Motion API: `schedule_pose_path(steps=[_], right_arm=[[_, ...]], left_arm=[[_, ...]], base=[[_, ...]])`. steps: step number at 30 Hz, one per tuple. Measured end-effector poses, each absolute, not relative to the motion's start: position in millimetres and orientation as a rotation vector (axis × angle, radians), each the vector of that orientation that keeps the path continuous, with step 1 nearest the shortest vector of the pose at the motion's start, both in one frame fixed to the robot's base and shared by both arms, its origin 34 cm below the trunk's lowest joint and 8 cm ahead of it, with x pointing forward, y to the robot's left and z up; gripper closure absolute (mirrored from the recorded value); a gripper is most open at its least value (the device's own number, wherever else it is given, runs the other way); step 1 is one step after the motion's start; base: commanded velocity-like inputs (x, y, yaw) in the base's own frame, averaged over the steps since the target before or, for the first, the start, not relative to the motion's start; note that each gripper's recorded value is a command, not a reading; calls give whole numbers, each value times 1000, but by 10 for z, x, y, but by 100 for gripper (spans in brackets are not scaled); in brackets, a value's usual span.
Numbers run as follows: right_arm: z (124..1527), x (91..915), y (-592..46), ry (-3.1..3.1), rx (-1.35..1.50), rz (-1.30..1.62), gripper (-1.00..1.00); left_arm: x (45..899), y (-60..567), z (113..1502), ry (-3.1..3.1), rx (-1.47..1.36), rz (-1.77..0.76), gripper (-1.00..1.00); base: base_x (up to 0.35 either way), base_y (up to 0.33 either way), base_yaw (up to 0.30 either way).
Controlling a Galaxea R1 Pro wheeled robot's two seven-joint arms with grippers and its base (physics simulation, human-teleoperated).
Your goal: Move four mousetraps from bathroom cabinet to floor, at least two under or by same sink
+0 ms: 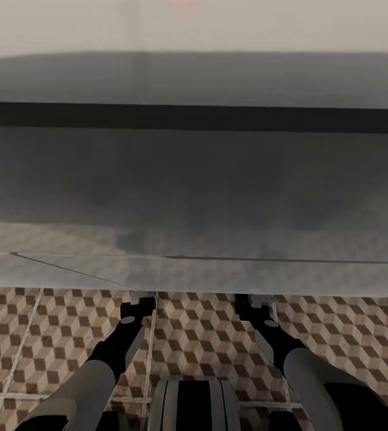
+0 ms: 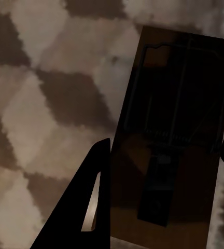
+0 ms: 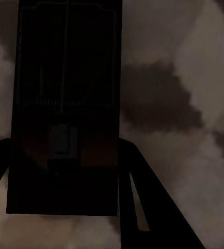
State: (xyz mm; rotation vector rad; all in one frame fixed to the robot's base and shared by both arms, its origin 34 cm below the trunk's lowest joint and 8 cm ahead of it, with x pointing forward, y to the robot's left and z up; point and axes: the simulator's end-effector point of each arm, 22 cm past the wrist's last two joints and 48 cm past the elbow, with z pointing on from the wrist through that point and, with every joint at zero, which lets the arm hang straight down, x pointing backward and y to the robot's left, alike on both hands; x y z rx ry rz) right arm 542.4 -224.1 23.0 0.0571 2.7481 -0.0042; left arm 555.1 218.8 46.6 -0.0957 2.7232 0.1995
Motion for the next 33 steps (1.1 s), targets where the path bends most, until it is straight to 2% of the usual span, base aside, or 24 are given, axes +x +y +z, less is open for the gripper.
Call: schedule_pose_path(steps=[19,20,33], right_arm=[[231,5425,-2240,2748,55,-2,100],[231,5425,-2241,2748,55,-2,-100],[231,5425,-2239,2746,62,0,-100]], left_arm=[[5560,2186,470,2721,-95,199,100],[5560,2186,470,2721,-95,199,100],[5560,2187,470,2721,-95,199,100]], base=[[0,0,0],[0,0,0],[0,0,0]])
